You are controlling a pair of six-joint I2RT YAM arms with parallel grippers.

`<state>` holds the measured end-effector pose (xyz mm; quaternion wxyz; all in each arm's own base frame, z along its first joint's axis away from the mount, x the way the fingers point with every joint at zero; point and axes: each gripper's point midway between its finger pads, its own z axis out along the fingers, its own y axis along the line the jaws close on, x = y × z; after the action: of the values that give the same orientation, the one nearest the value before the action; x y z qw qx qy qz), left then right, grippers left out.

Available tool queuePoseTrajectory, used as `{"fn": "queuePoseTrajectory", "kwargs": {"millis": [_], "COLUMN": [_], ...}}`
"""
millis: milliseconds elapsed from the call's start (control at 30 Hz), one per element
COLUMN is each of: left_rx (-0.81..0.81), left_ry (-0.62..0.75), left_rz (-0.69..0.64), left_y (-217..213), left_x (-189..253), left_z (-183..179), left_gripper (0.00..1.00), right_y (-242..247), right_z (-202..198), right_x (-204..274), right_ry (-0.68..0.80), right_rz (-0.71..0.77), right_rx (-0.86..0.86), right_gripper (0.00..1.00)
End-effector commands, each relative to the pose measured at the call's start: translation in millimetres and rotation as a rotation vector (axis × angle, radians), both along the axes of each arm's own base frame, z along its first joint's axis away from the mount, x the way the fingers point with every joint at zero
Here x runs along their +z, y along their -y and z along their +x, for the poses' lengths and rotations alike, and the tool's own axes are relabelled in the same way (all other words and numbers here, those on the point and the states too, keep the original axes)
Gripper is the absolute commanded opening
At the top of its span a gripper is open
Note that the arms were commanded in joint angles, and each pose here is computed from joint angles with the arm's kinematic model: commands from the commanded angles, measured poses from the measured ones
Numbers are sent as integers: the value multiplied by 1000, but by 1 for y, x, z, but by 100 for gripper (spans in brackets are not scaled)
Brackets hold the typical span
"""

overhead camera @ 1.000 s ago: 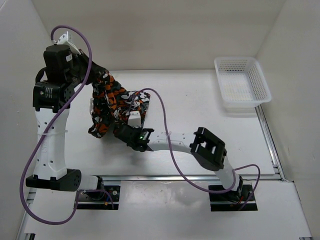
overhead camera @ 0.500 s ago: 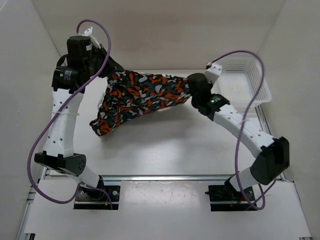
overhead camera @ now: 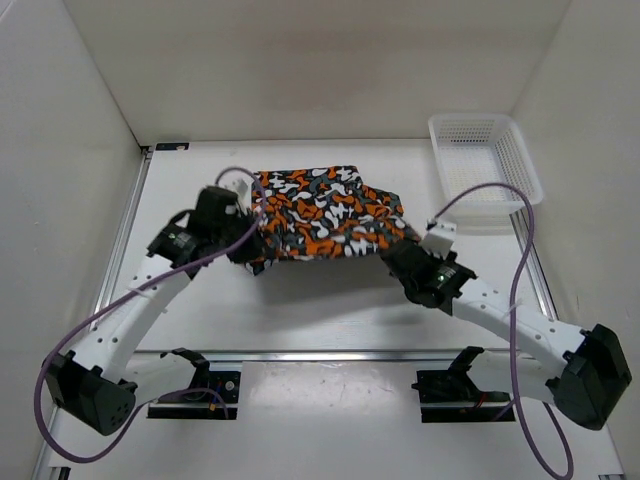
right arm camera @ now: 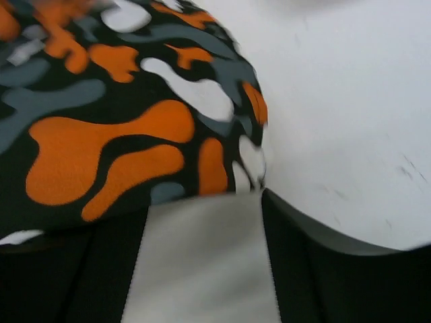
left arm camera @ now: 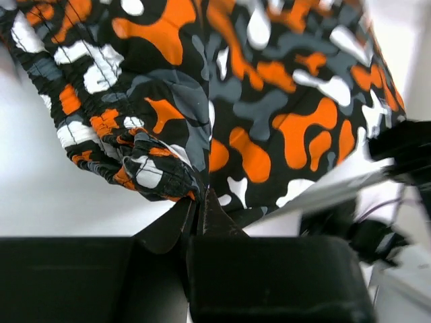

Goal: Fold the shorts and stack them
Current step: Flatten the shorts out

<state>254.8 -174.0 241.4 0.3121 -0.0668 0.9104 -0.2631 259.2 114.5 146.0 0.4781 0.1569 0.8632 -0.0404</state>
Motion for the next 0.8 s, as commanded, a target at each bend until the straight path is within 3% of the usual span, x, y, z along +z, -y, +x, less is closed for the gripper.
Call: {"fn": "queuePoseTrajectory", "kwargs": {"millis": [0,67,167,333,567,633,767], "left_rx": [26,37,62,86,83,90,96], "left_ry": [-73,-85,-110,-105,-100,-103,-100], "left_rz": [-15,11,48,55,60,55,60], "left_y": [9,6,1,-2,-2,-3,-5], "left_x": [-37,-51,-67,-68,-69,-70,-71], "left_z": [-21,-25,-29,-26,-29,-30,-31], "left_gripper": [11,11,11,11,11,11,11], "right_y": [18,16,-5,-37,-41,-41,-35], "right_z": [-48,-66,-90,-102,-121,-116,-113], "right_x": [-29,-46,-52,-55,-97,-97,-112], "right_ry": [-121,-190,-269,-346,-511,-463,-416], "right_rz": [158,219,425,688,846,901,959], "right_rx": [-111,-95,-71,-104,-306,-309,-352], "right_gripper": [77,78,78,81,79,74,73]}}
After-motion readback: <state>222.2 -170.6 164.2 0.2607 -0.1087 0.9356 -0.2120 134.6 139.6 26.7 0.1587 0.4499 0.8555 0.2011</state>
